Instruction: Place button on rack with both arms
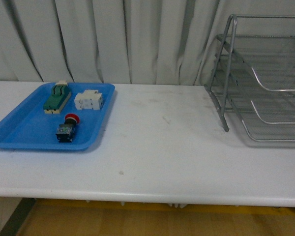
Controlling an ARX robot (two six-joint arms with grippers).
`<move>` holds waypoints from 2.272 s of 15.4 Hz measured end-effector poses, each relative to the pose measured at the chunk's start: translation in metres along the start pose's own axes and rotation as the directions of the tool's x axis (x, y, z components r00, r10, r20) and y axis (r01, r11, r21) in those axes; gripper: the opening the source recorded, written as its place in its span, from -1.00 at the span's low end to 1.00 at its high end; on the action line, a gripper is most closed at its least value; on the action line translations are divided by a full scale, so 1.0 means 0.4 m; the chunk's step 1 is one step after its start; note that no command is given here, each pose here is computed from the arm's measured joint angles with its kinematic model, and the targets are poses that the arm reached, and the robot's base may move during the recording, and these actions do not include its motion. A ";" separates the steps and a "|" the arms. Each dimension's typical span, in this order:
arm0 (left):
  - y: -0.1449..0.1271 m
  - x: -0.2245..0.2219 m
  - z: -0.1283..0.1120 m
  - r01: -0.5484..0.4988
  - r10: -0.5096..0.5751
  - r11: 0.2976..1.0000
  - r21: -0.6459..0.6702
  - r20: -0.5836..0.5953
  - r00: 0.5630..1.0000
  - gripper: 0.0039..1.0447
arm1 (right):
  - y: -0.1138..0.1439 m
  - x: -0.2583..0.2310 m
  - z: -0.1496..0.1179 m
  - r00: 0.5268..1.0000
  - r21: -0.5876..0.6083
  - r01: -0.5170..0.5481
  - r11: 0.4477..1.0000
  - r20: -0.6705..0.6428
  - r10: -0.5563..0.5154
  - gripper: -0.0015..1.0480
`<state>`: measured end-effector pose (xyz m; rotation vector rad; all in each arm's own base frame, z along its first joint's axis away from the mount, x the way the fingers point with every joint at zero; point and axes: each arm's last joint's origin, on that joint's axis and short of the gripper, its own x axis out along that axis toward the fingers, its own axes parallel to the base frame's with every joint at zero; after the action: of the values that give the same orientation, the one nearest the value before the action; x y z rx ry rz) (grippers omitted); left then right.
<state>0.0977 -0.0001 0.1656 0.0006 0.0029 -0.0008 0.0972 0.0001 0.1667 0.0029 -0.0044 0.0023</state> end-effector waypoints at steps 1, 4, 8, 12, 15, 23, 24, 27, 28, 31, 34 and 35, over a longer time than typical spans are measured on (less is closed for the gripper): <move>0.000 0.000 0.000 0.000 0.000 1.000 0.000 0.000 1.000 0.88 | 0.000 0.000 0.000 1.000 0.000 0.000 1.000 0.000 0.000 0.87; 0.000 0.000 0.000 0.000 0.000 1.000 0.000 0.000 1.000 0.88 | 0.000 0.000 0.000 1.000 0.000 0.000 1.000 0.000 0.000 0.87; 0.000 0.000 0.000 0.000 0.000 1.000 0.000 0.000 1.000 0.88 | 0.000 0.000 0.000 1.000 0.000 0.000 1.000 0.000 0.000 0.87; 0.000 0.000 0.000 0.000 0.000 1.000 0.000 0.000 1.000 0.88 | 0.000 0.000 0.000 1.000 0.000 0.000 1.000 0.000 0.000 0.87; 0.000 0.000 0.000 0.000 0.000 1.000 0.000 0.000 1.000 0.88 | 0.000 0.000 0.000 1.000 0.000 0.000 1.000 0.000 0.000 0.87; 0.000 0.000 0.000 0.000 0.000 1.000 0.000 0.000 1.000 0.88 | -0.167 0.238 0.189 0.985 0.184 -0.062 0.981 0.167 0.031 0.87; 0.000 0.000 0.000 0.000 0.000 1.000 0.000 0.000 1.000 0.88 | -0.235 0.315 0.214 0.982 0.243 0.009 0.970 0.182 -0.055 0.87; 0.000 0.000 0.000 0.000 0.000 1.000 0.000 0.000 1.000 0.88 | -0.408 0.482 0.104 0.989 0.572 0.115 0.812 0.009 -0.146 0.87; 0.000 0.000 0.000 0.000 0.000 1.000 0.000 0.000 1.000 0.88 | -0.432 0.494 0.041 0.993 0.684 0.100 0.723 -0.022 -0.117 0.87; 0.000 0.000 0.000 0.000 0.000 1.000 0.000 0.000 1.000 0.88 | -0.416 0.507 -0.100 0.999 0.907 0.035 0.419 -0.025 -0.029 0.87; 0.000 0.000 0.000 0.000 0.000 1.000 0.000 0.000 1.000 0.88 | -0.384 0.534 -0.206 0.993 0.980 0.107 0.168 -0.115 0.040 0.87; 0.000 0.000 0.000 0.000 0.000 1.000 0.000 0.000 1.000 0.88 | -0.380 0.544 -0.235 0.989 0.984 0.134 0.117 -0.140 0.040 0.87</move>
<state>0.0977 -0.0001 0.1656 0.0006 0.0032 -0.0008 0.3155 -0.1512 0.0733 1.4562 0.1422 -0.0642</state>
